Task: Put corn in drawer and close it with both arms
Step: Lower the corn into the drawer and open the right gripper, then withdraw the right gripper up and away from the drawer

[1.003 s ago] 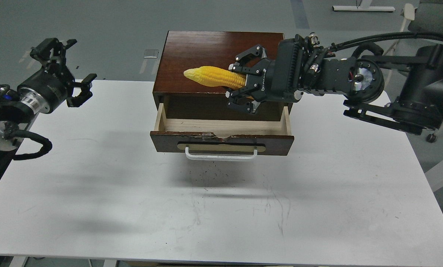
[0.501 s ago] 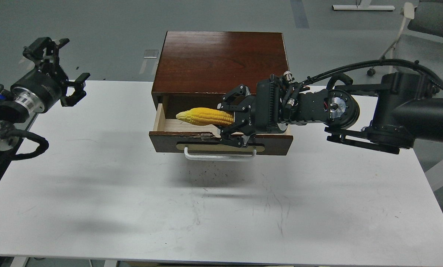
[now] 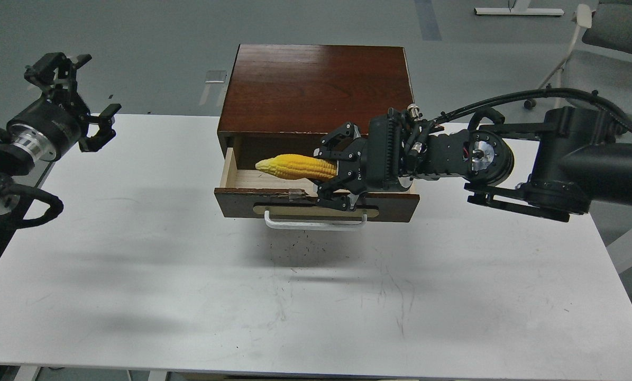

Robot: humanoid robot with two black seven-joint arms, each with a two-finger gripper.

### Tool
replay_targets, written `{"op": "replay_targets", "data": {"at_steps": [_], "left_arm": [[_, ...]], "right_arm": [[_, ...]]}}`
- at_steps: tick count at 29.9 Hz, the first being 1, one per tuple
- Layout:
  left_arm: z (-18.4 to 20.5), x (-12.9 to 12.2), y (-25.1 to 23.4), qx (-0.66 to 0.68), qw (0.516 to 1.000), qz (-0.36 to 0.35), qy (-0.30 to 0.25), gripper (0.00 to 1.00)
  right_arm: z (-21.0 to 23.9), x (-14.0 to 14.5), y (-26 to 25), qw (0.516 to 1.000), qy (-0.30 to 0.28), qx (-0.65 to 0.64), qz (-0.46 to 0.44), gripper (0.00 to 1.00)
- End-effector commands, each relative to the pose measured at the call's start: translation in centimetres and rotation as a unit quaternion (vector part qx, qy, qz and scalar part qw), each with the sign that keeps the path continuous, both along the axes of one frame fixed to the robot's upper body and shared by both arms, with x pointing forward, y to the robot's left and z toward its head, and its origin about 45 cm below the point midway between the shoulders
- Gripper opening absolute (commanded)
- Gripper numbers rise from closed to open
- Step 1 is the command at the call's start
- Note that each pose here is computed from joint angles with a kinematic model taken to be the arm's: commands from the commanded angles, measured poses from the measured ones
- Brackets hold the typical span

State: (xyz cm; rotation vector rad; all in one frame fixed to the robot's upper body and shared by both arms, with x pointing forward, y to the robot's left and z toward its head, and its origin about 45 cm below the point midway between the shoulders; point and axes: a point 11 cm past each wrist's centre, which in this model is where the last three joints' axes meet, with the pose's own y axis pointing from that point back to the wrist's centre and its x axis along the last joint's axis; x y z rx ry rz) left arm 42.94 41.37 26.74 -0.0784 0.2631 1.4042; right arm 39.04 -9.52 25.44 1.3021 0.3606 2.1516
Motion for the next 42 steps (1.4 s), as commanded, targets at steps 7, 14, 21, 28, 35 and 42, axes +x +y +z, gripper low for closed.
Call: {"op": "replay_targets", "data": {"at_steps": [7, 14, 21, 28, 35, 42], "left_arm": [[0.0, 0.0, 0.0, 0.002, 1.0, -0.001, 0.001, 0.98], [-0.1, 0.0, 0.0, 0.002, 1.0, -0.001, 0.002, 0.98], [-0.2, 0.0, -0.1, 0.001, 1.0, -0.001, 0.003, 0.98], [-0.1, -0.1, 0.0, 0.003, 1.0, -0.001, 0.003, 0.98], [-0.2, -0.1, 0.0, 0.004, 1.0, -0.001, 0.006, 0.98], [-0.2, -0.1, 0.0, 0.005, 1.0, -0.002, 0.006, 0.98]], "right_arm": [[0.5, 0.5, -0.3, 1.0, 0.001, 0.008, -0.011, 0.93], [0.4, 0.5, -0.4, 1.0, 0.003, 0.009, -0.012, 0.96], [0.7, 0.3, 0.1, 1.0, 0.005, 0.024, -0.012, 0.96], [9.4, 2.9, 2.9, 0.957, 0.092, 0.25, -0.112, 1.0], [13.8, 5.6, 0.4, 0.784, 0.302, 0.481, -0.25, 1.0], [14.1, 9.4, -9.9, 0.468, 0.482, 0.638, -0.375, 1.0]]}}
